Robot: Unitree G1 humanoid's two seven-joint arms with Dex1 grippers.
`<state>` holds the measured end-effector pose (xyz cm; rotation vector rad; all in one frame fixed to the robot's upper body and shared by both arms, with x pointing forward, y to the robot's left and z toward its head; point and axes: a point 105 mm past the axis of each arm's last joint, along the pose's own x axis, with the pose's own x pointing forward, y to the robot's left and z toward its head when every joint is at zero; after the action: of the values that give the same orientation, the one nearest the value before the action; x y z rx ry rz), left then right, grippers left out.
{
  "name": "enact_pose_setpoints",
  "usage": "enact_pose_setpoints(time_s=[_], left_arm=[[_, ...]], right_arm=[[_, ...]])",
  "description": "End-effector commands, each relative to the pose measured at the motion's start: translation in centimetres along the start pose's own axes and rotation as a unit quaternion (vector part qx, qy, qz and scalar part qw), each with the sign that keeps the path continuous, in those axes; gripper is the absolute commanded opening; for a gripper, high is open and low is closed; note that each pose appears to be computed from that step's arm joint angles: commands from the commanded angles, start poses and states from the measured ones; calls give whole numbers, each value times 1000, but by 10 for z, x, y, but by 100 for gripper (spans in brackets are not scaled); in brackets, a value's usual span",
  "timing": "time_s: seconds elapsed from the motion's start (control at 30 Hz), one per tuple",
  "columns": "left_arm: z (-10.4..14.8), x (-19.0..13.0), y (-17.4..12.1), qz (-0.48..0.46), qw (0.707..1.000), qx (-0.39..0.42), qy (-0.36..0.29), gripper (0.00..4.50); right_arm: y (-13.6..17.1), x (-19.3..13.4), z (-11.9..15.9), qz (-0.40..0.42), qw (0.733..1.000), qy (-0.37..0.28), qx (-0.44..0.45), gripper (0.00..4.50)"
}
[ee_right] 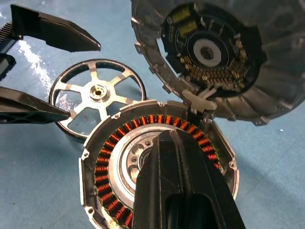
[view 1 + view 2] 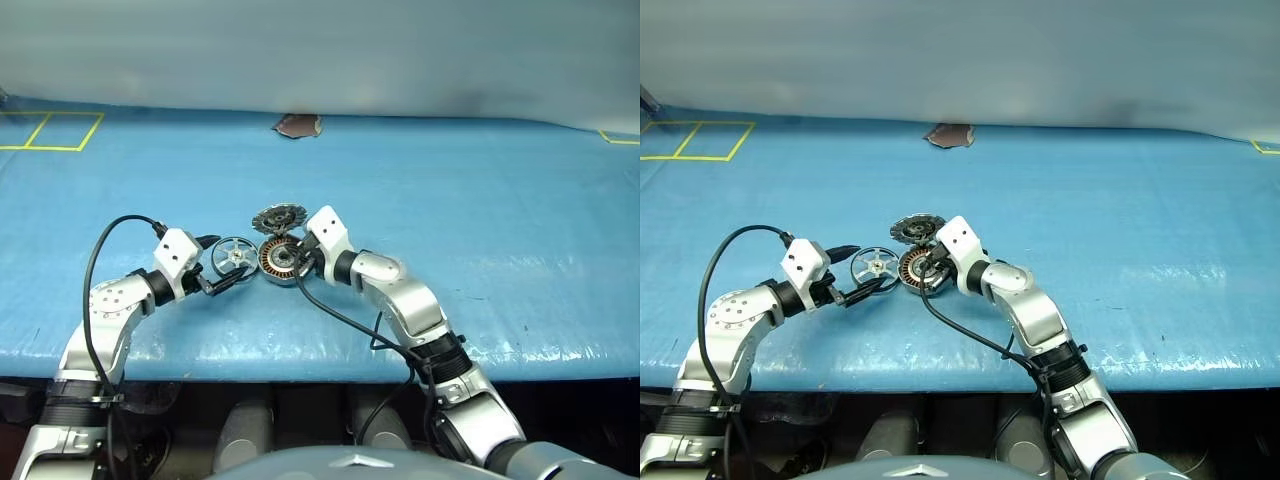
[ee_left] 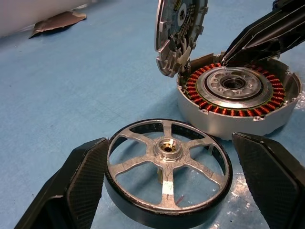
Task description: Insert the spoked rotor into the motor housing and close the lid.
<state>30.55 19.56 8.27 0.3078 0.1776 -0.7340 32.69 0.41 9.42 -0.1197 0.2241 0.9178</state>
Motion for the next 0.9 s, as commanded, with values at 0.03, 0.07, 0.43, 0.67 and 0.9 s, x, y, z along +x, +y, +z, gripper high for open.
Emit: enact_pose_setpoints(time_s=[0.03, 0.07, 0.43, 0.67, 0.9], left_arm=[[11, -6, 10, 16, 1000, 10, -18, 450], [11, -6, 11, 18, 1000, 11, -17, 450], [10, -9, 12, 20, 1000, 8, -12, 450], [11, -14, 19, 30, 999, 14, -7, 450], [16, -18, 28, 39, 999, 13, -6, 450]], right_arm=[[8, -5, 17, 11, 999, -34, 3, 2], [9, -4, 15, 14, 999, -31, 3, 2], [3, 0, -7, 0, 1000, 4, 14, 2], [7, 4, -14, 7, 1000, 16, 17, 2], [4, 3, -10, 0, 1000, 9, 12, 2]])
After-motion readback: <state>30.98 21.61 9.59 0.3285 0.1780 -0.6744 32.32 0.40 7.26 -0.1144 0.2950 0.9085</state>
